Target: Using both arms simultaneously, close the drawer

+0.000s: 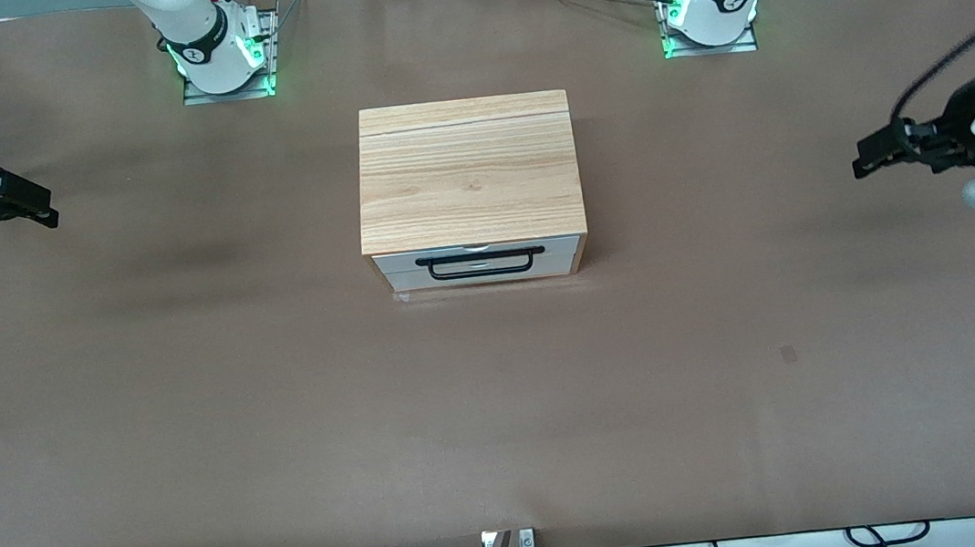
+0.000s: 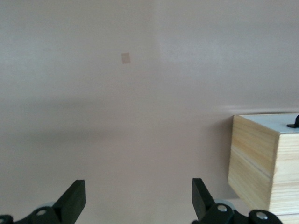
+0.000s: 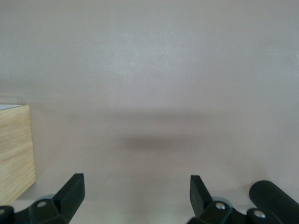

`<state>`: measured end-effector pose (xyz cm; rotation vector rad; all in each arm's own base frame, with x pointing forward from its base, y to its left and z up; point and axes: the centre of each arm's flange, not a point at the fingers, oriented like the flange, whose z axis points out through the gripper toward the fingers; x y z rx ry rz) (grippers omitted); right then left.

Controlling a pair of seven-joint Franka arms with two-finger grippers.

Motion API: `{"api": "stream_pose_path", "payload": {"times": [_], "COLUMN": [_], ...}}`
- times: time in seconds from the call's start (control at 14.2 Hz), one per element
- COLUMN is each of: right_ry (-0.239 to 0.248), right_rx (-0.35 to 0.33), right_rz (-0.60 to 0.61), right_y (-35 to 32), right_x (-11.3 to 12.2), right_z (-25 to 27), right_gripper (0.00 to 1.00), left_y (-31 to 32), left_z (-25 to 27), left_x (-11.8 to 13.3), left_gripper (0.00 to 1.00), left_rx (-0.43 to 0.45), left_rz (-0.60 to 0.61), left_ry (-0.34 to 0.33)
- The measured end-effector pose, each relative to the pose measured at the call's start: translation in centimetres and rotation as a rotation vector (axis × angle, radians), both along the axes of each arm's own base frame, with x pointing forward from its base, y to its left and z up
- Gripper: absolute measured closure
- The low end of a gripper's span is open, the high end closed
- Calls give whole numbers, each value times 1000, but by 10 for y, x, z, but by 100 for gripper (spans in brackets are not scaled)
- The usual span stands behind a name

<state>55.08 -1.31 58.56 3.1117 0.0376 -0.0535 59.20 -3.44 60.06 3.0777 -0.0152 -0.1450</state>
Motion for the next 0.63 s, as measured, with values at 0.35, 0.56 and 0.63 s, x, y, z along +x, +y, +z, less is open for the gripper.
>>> {"api": "stream_pose_path", "payload": {"times": [0.35,0.56,0.63], "right_ry": [0,0,0], "right_rx": [0,0,0], "right_rz": [1,1,0], "right_y": [1,0,0], "right_x": [0,0,0], "right_z": [0,0,0], "right_gripper": [0,0,0], "left_y": [-7,-10,-12], "left_z": [-6,-13,-13], "left_x": [-34,-35,-36], "left_gripper": [0,0,0], "left_rx": [20,21,21], "left_rz": [-10,-16,-19], "left_ry": [-6,9,11]}}
